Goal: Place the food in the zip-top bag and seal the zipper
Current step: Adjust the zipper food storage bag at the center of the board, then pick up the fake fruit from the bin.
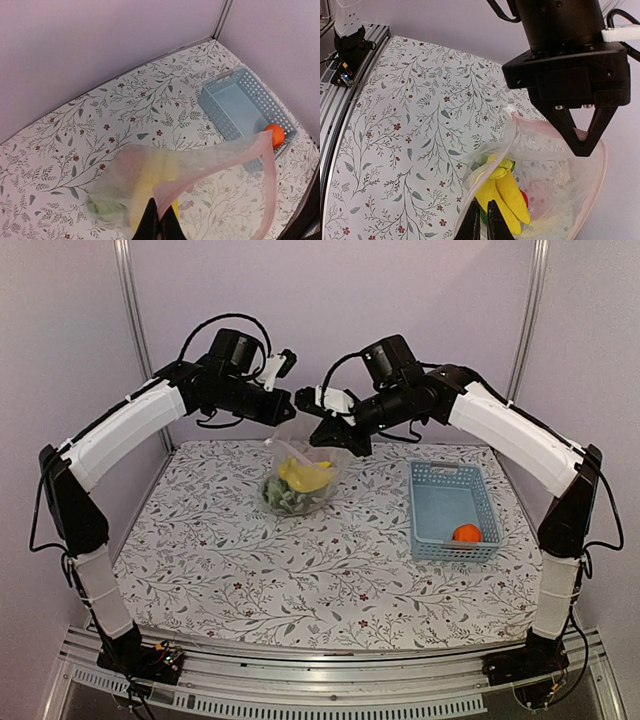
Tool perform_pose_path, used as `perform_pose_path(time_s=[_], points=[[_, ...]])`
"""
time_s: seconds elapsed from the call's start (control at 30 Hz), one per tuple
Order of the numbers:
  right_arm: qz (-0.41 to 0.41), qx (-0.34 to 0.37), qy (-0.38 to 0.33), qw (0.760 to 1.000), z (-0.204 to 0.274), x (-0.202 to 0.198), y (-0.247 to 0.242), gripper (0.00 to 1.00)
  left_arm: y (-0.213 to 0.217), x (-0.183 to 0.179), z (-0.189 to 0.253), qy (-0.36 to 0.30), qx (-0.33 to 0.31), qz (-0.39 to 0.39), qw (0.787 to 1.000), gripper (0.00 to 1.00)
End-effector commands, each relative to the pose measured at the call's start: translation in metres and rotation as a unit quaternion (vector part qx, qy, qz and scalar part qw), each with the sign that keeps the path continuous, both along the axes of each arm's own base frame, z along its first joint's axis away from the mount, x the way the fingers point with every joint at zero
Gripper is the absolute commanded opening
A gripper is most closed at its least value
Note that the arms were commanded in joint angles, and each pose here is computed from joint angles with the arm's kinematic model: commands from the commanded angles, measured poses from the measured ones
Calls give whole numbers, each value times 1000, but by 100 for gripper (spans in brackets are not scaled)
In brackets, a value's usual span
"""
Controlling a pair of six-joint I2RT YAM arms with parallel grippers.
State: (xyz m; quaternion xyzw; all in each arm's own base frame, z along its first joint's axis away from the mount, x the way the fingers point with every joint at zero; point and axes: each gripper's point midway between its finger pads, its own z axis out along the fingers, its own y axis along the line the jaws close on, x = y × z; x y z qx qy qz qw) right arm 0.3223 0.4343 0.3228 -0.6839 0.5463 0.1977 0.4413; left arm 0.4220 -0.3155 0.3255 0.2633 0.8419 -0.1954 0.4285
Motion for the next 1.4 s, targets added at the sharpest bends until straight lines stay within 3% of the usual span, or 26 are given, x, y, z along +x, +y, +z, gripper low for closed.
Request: perform_pose_path(time_s=[0.0,0.13,0.27,0.4,0.6,0.77,0.97,1.17,1.37], points=[[1,-22,37,999,-27,-3,2,7,-12,-7,2,6,-23,-18,1000,0],[-2,-21,33,999,-29,0,4,7,6,3,-16,6,36,24,999,0],[6,-17,53,998,-28,-8,3,8,11,2,-28,16,55,28,998,0],[9,-15,73,997,-20,-21,-7,20,17,3,-49,27,83,38,995,0],[-19,-3,114,993,-8,-29,-58,33,22,-3,-72,48,93,41,994,0],[-95,1,148,985,-20,-6,-120,35,20,-8,-78,52,81,37,995,0],[-218,1,201,955,-62,22,-215,37,16,-5,-74,37,53,44,997,0],[-334,-25,209,919,-97,28,-297,41,6,-9,-67,36,26,28,999,0],[-388,-80,228,890,-141,20,-333,56,-3,-12,-59,29,17,19,999,0]])
